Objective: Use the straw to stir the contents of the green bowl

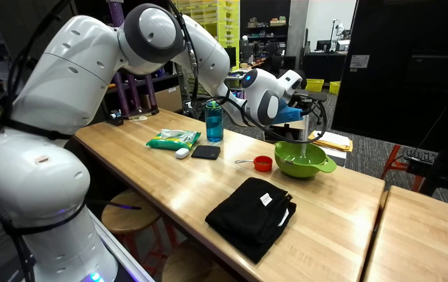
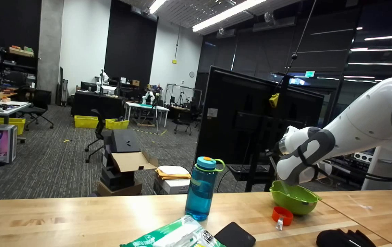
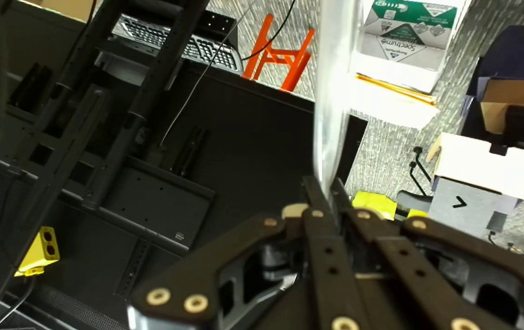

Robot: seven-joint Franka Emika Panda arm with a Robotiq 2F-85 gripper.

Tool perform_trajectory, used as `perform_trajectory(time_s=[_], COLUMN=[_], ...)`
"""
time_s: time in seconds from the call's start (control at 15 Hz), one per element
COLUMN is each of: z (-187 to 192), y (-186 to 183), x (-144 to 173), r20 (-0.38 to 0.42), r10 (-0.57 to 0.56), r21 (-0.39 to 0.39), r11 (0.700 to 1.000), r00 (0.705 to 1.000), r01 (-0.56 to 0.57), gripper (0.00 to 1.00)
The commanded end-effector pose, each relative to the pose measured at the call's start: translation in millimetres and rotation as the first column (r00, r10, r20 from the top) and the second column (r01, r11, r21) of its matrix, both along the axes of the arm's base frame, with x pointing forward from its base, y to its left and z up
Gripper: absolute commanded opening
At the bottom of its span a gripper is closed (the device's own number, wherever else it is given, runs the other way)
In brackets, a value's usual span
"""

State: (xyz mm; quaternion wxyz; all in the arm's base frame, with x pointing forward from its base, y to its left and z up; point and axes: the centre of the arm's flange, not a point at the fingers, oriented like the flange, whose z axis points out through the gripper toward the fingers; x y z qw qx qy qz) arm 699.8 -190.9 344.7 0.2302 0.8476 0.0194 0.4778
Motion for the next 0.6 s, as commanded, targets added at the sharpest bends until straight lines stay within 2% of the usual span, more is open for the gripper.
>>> perform_trajectory(time_s=[0.0, 0.53], z=[-36.0, -50.6], y=[6.4, 12.2], x=[-34.3, -49.9], r20=[0.003, -0.034], r10=[-0.008, -0.014], r21=[-0.019, -0.021], r11=[1.0, 1.0], r00=[1.0, 0.999], r01=[0.008, 0.013], gripper=[0.01, 0.01])
